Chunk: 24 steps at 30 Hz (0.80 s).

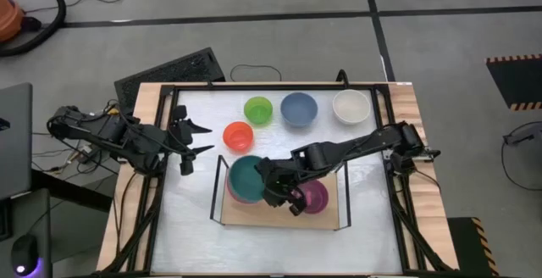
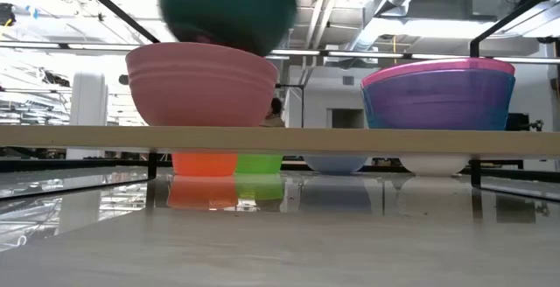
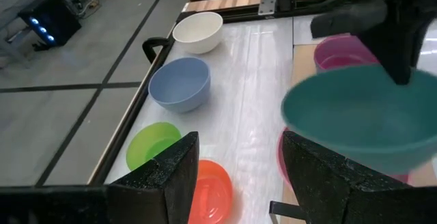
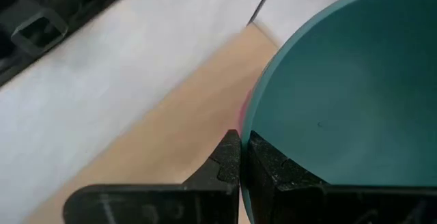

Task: Place and stack bowls onto a shelf
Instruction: Stack the big dark green bowl on top of the big pink bowl on the shelf

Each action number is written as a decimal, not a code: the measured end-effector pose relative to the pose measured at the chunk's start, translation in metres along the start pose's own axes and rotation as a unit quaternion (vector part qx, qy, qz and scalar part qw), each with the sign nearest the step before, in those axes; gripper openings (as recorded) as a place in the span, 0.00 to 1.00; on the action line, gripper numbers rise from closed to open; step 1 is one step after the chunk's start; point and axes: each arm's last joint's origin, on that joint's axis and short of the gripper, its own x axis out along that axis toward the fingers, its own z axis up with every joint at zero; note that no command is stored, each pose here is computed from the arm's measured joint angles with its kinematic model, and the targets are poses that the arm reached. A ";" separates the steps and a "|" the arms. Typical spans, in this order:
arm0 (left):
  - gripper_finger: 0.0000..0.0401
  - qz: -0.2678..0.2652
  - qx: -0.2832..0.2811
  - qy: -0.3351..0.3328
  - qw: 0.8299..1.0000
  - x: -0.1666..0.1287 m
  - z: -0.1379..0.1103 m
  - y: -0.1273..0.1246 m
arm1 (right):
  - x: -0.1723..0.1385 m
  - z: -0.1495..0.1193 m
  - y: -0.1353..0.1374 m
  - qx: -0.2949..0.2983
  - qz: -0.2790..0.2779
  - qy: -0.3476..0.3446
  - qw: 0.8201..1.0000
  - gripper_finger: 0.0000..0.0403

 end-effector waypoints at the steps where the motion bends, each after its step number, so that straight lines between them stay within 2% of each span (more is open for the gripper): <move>1: 0.49 0.000 0.000 0.000 1.000 0.000 0.000 0.000 | 0.001 -0.001 -0.002 0.002 0.001 0.002 1.000 0.07; 7: 0.49 0.000 0.000 0.000 1.000 0.000 0.000 0.000 | 0.010 -0.009 -0.008 0.013 0.006 0.020 1.000 0.07; 24: 0.49 0.001 0.000 0.000 1.000 0.000 0.000 0.000 | 0.009 -0.011 -0.015 0.031 0.016 0.002 0.999 0.07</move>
